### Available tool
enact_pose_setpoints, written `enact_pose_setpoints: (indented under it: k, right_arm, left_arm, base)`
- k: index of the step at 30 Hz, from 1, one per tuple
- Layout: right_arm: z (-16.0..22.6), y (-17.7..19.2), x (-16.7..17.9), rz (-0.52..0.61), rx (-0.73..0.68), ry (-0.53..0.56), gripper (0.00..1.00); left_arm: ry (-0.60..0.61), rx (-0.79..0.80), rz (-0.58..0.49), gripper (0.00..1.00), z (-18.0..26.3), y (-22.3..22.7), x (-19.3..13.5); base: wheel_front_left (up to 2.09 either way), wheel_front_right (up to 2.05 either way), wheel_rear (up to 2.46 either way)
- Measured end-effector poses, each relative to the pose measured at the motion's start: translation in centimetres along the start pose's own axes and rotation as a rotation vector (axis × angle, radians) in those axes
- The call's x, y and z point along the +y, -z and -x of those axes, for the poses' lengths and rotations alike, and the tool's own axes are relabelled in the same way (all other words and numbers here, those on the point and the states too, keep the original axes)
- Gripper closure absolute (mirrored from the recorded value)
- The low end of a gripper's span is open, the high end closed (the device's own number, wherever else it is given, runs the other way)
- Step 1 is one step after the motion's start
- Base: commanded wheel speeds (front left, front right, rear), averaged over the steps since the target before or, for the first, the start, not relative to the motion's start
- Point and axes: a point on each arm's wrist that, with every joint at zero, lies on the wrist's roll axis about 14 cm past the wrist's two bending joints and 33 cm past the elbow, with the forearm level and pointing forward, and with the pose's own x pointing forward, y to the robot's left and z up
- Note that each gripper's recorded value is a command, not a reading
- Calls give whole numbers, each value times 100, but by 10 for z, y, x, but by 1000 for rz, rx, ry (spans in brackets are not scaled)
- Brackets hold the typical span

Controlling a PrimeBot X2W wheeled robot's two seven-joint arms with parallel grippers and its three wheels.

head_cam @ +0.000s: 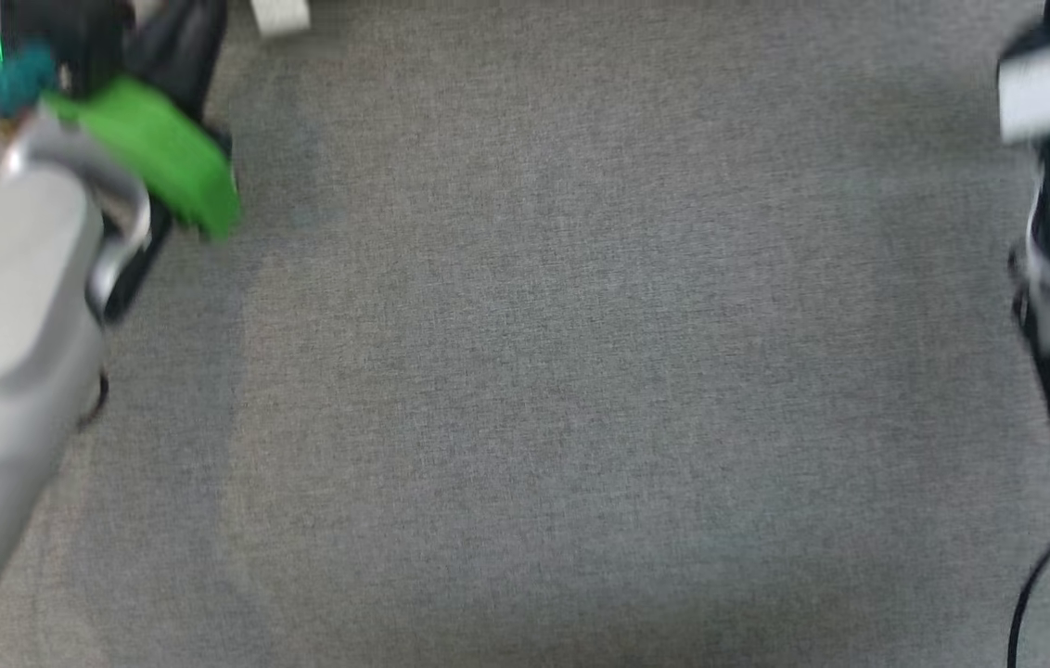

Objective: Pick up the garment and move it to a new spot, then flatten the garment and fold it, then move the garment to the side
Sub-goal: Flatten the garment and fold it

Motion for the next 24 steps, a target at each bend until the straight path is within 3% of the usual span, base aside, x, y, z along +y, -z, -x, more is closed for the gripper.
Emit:
enact_pose_setpoints:
  k: [5,8,17,20,24]
  right_arm:
    - [93,29,-26,-41,100,111,100]
    - [158,39,-40,-34,177,201,100]
    - [324,34,-54,-40,290,447,100]
    - [352,21,-55,-45,257,497,100]
    - [342,-5,-46,-36,179,451,100]
  left_arm:
    - [55,123,56,100,60,56,-32]
    - [68,186,118,100,109,82,-67]
    - [21,333,345,100,250,103,-170]
    - [7,317,412,100,269,87,-191]
    - [17,271,433,100,276,61,-199]
  base:
    - [0,0,0]
    - [0,0,0]
    - [0,0,0]
    - [0,0,0]
    - [0,0,0]
